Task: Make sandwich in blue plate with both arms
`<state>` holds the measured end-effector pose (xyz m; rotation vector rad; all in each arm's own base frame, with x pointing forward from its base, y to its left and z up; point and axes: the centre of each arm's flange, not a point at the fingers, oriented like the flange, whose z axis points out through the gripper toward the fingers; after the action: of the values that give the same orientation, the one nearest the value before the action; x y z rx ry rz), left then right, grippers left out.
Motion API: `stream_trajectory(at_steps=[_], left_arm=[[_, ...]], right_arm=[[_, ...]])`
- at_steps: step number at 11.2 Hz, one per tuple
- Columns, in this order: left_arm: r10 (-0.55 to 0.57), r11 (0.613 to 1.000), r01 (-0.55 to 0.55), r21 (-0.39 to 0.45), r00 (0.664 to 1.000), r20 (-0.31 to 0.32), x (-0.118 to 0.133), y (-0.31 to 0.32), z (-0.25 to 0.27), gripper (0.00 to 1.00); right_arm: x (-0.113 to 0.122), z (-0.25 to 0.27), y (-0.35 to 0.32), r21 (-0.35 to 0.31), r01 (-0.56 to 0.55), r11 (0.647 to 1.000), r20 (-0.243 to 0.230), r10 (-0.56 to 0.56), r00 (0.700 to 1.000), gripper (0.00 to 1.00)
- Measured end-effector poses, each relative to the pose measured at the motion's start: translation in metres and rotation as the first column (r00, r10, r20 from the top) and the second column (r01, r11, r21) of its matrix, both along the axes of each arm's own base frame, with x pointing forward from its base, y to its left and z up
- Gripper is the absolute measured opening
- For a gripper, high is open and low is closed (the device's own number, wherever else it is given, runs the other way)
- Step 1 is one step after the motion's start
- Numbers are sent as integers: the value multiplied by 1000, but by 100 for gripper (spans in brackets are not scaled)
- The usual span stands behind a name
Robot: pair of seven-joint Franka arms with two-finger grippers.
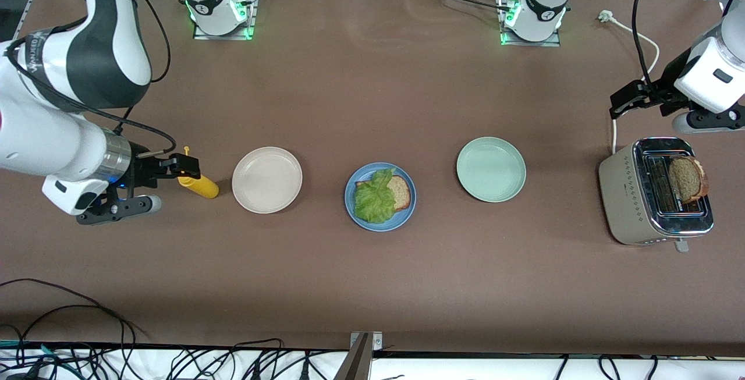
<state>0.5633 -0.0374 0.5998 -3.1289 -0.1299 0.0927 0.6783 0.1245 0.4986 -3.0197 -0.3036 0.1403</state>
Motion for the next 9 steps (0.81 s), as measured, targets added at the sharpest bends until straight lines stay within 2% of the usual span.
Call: stream_trajectory(at_steps=[1, 3, 7, 9], left_arm=[[0, 1000, 0, 0, 1000, 2, 0, 0, 0, 100], [1, 1000, -1, 0, 1000, 3, 0, 0, 0, 100], [2, 1000, -2, 0, 1000, 6, 1, 1, 0, 100], [2, 1000, -2, 0, 1000, 7, 1, 1, 0, 100]], right_arm=[[-2, 1, -8, 2, -9, 1000, -2, 9, 1000, 100], [-12, 8, -28, -37, -9, 999, -6, 9, 1000, 100], [-50, 26, -64, -87, 11, 996, -21, -12, 1000, 100], [-55, 25, -75, -88, 22, 996, -28, -25, 999, 100]])
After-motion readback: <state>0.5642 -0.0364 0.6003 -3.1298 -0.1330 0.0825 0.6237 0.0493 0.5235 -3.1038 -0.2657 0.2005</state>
